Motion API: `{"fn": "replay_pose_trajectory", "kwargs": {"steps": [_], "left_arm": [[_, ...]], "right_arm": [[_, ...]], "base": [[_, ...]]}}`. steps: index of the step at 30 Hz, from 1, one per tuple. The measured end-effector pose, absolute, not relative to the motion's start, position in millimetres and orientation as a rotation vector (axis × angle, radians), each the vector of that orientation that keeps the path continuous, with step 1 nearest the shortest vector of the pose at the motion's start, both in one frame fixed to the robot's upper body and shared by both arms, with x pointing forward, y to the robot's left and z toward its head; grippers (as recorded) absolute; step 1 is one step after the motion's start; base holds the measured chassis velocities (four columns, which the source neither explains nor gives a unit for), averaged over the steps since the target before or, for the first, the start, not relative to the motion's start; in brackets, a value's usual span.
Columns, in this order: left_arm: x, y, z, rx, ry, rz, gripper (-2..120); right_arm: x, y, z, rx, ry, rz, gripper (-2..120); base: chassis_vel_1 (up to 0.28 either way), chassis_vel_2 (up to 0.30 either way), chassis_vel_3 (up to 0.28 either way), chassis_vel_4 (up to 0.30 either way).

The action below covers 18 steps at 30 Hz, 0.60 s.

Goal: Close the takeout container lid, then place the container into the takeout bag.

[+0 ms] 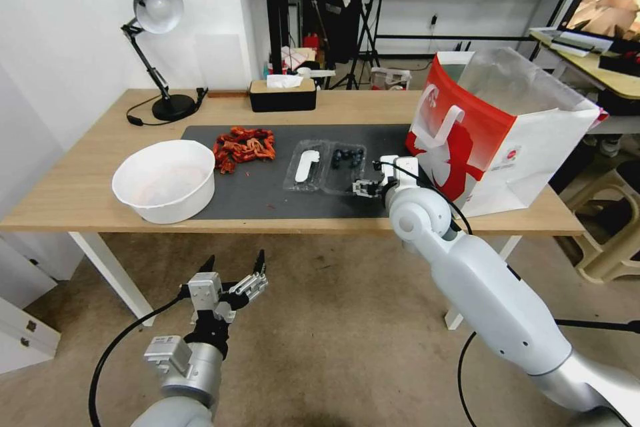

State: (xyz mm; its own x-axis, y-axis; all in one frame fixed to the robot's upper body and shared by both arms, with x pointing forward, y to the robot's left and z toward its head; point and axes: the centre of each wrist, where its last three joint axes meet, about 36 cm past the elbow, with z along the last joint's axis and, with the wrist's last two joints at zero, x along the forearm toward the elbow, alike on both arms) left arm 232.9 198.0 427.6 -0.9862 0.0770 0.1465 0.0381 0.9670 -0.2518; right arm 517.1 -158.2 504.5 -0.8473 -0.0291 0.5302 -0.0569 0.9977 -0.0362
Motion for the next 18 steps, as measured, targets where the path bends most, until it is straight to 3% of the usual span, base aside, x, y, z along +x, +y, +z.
{"fn": "replay_pose_trajectory", "kwargs": {"steps": [18], "left_arm": [[233, 198, 428, -0.092, -2.965, 0.376, 100]], "right_arm": [[515, -169, 509, 0.092, -2.604, 0.045, 100]], "base": [[0.000, 0.000, 0.000, 0.000]]}}
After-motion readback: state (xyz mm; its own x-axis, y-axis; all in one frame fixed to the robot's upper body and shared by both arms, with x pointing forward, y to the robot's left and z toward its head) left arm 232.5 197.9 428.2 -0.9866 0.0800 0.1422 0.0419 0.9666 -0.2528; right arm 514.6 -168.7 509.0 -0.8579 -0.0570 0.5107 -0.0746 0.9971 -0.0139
